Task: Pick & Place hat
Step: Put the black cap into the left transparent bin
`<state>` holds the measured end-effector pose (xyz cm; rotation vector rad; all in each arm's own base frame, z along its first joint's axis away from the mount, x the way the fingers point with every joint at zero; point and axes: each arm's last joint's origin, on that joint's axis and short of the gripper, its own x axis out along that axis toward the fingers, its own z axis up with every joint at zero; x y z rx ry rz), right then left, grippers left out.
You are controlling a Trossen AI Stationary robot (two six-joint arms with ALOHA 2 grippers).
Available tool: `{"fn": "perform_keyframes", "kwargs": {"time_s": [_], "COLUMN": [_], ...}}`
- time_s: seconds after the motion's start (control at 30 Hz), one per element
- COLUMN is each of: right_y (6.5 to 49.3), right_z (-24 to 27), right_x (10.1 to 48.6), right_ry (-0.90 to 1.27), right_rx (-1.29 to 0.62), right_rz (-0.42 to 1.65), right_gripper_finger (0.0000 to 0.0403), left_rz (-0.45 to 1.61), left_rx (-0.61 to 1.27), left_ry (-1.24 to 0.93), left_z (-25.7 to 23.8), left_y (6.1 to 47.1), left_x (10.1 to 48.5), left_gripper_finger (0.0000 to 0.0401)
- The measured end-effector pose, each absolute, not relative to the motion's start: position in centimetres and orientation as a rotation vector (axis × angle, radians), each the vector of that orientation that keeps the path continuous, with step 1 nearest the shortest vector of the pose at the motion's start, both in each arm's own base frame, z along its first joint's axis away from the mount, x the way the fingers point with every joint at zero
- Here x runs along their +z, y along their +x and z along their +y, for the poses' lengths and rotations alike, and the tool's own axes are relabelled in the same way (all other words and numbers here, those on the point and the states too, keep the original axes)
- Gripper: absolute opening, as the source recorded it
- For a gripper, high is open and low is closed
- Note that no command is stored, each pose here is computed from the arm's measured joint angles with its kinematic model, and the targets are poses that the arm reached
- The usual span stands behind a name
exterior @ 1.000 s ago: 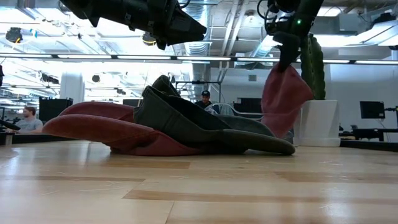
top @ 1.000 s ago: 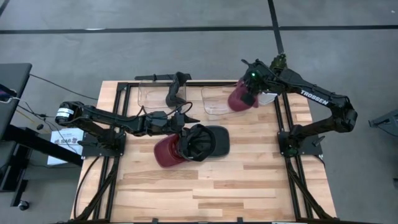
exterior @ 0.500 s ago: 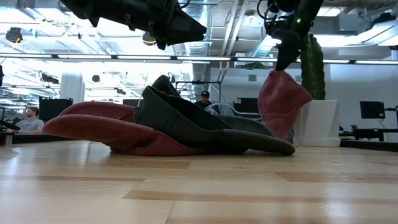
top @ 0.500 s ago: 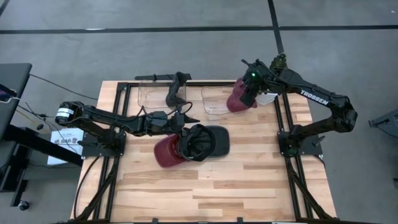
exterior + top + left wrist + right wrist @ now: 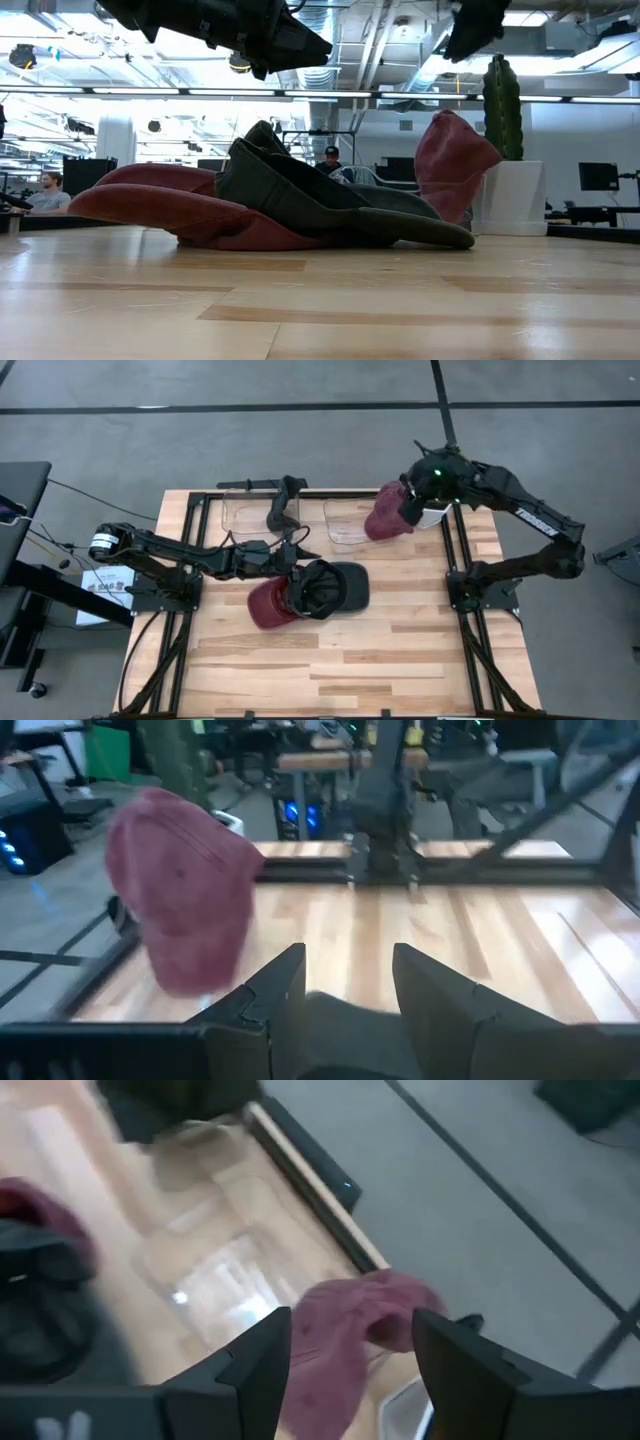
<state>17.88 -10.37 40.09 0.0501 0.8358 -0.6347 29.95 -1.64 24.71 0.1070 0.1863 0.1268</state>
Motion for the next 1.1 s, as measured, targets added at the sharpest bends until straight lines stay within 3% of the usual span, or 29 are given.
{"fn": "perform_keyframes", "kwargs": {"time_s": [0.27, 0.5, 1.1], "right_y": [17.3, 18.2, 23.5], "right_z": [-4.4, -0.1, 5.0], "right_x": [40.2, 36.4, 19.3], "right_ry": [0.053, 0.084, 0.196], "right_rx": [-0.372, -0.218, -0.416], "right_rz": [0.786, 0.780, 0.746], "right_gripper_finger": [0.0178, 0.0162, 0.0130], "left_rz": [0.225, 0.195, 0.274], "left_rx": [0.026, -0.087, -0.133], "left_ry": [0.124, 0.137, 0.150], "left_z": [-4.4, -7.3, -8.7], "left_y": [28.7, 27.0, 27.2], "left_x": [25.3, 26.6, 24.9], "left_gripper_finger": [0.0149, 0.0149, 0.0149]}}
